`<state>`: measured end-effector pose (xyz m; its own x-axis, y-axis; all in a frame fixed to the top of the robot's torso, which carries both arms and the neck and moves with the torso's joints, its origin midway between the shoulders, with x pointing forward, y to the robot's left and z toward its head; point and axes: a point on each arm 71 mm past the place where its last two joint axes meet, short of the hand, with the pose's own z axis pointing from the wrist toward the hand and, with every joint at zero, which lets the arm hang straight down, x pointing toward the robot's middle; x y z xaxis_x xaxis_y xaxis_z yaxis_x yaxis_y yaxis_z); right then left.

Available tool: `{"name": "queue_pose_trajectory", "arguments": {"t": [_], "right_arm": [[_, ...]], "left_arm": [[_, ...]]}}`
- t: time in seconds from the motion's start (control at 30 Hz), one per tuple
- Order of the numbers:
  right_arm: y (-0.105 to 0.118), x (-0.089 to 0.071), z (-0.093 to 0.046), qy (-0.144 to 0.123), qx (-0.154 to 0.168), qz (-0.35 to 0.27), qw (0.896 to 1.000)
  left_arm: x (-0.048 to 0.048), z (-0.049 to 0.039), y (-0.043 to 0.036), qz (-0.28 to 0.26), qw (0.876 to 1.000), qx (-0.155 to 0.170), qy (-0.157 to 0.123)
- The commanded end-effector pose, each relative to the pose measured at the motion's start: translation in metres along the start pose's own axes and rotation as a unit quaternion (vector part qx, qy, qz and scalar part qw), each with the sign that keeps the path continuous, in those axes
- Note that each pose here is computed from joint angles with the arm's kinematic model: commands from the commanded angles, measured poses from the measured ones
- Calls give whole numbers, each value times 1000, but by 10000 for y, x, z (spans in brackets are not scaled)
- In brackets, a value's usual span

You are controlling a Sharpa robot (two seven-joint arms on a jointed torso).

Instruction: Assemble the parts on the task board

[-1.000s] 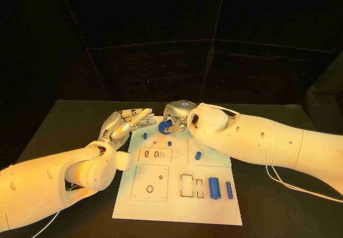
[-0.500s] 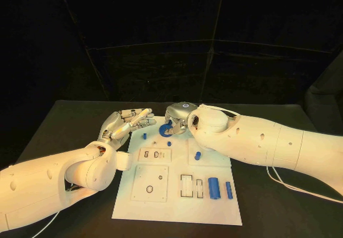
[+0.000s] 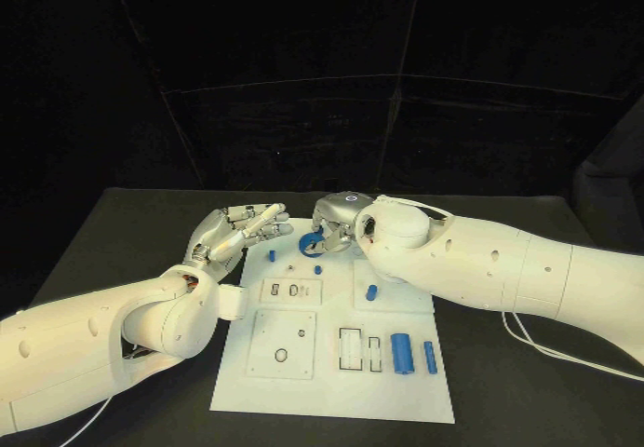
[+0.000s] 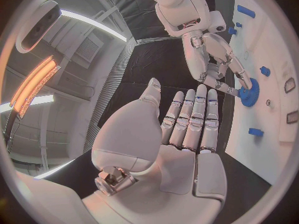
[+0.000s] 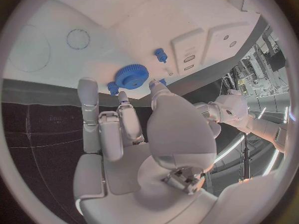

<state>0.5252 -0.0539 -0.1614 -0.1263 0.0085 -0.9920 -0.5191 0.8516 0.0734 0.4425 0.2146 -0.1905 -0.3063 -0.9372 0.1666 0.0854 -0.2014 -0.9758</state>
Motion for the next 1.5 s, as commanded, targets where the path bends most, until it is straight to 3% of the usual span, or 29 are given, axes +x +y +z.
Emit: {"name": "queue_pose_trajectory", "arguments": {"t": [0.03,0.13,0.23,0.5,0.63,0.8,1.07,1.5], "right_arm": [[-39,-92,-50,-56,-11,28,998],[-131,-142,-139,-90,-20,52,994],[-299,-159,-270,-99,-20,87,991],[-972,-91,-727,-37,-5,165,986],[-1277,-92,-939,-36,15,197,980],[-1499,-105,-1097,-47,40,223,973],[-1695,-103,-1194,-62,75,206,974],[-1653,191,-1178,-26,92,168,981]], "left_arm": [[7,5,-18,1,1000,6,4],[-4,6,-17,2,1000,7,3],[-14,7,-17,2,1000,7,3],[-46,7,-17,2,1000,6,3],[-53,13,-11,1,1000,5,4],[-40,24,-2,0,1000,3,6],[-37,41,13,0,1000,1,7],[-29,58,31,-1,1000,-1,8]]}}
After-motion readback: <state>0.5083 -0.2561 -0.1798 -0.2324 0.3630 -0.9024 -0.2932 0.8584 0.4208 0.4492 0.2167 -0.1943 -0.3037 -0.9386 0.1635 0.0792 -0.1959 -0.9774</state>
